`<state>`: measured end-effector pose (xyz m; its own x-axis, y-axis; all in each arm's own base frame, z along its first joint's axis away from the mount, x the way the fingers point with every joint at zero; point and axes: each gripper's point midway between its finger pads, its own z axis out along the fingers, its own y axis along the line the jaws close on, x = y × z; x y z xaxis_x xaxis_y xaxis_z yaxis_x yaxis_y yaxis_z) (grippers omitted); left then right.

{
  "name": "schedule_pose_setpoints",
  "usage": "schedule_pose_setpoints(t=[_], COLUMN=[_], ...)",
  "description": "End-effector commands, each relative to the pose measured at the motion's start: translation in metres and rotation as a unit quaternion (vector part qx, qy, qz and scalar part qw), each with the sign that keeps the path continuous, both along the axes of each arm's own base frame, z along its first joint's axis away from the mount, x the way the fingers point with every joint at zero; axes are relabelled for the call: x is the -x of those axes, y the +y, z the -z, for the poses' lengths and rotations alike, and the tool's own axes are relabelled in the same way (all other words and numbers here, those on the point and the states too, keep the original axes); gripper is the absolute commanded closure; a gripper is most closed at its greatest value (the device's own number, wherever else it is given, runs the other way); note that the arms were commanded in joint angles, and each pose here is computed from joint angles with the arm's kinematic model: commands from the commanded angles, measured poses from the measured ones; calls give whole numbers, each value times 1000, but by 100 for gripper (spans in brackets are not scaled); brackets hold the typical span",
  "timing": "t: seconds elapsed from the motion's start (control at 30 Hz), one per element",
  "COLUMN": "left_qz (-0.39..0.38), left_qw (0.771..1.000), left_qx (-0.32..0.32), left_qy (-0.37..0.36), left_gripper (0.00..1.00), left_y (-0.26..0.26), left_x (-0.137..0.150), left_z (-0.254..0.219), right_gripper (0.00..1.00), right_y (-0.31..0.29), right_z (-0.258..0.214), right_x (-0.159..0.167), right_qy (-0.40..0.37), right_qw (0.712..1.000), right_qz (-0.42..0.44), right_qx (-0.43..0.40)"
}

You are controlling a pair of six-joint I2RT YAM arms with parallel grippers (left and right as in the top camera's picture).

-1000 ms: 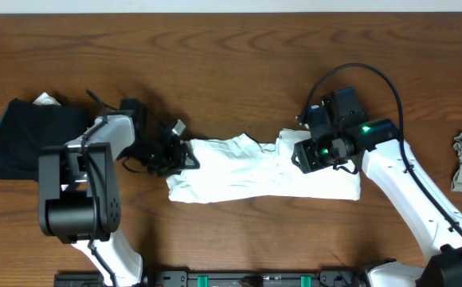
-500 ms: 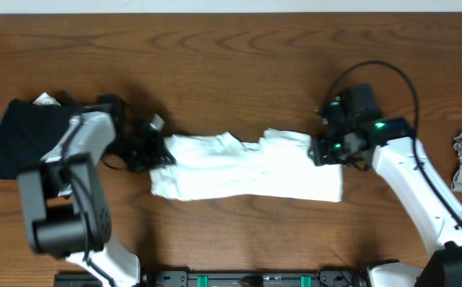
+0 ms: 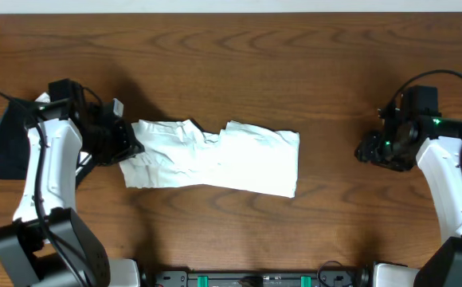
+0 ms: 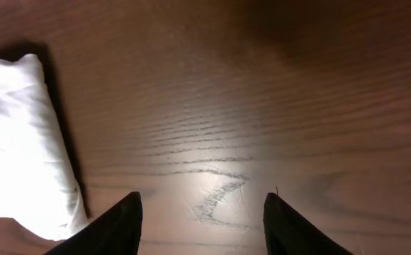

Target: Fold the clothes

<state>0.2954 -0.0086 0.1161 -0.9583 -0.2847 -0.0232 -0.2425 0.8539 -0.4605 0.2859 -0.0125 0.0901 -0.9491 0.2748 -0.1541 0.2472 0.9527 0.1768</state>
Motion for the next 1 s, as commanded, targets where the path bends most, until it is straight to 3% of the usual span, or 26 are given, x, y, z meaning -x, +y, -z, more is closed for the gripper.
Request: schedule_pose_setpoints(t=[0.0,0.33,0.97], left_qz=[23,64,127], left_qw=[999,996,988], left_qx=[-11,2,-2], left_qy=[-31,-63,-82], left_gripper=[94,94,94], left_y=[-16,-86,-204], left_x=[-5,-18,-5], left_z=[-31,-68,-62], right_gripper=[47,47,47], right_y=[-1,0,5], right_z=[-1,1,2], right_x=[3,9,20], right_qy=[3,16,39], right_qw=[1000,1000,999], right_qz=[-1,-1,-7], right_qx=[0,-2,-5])
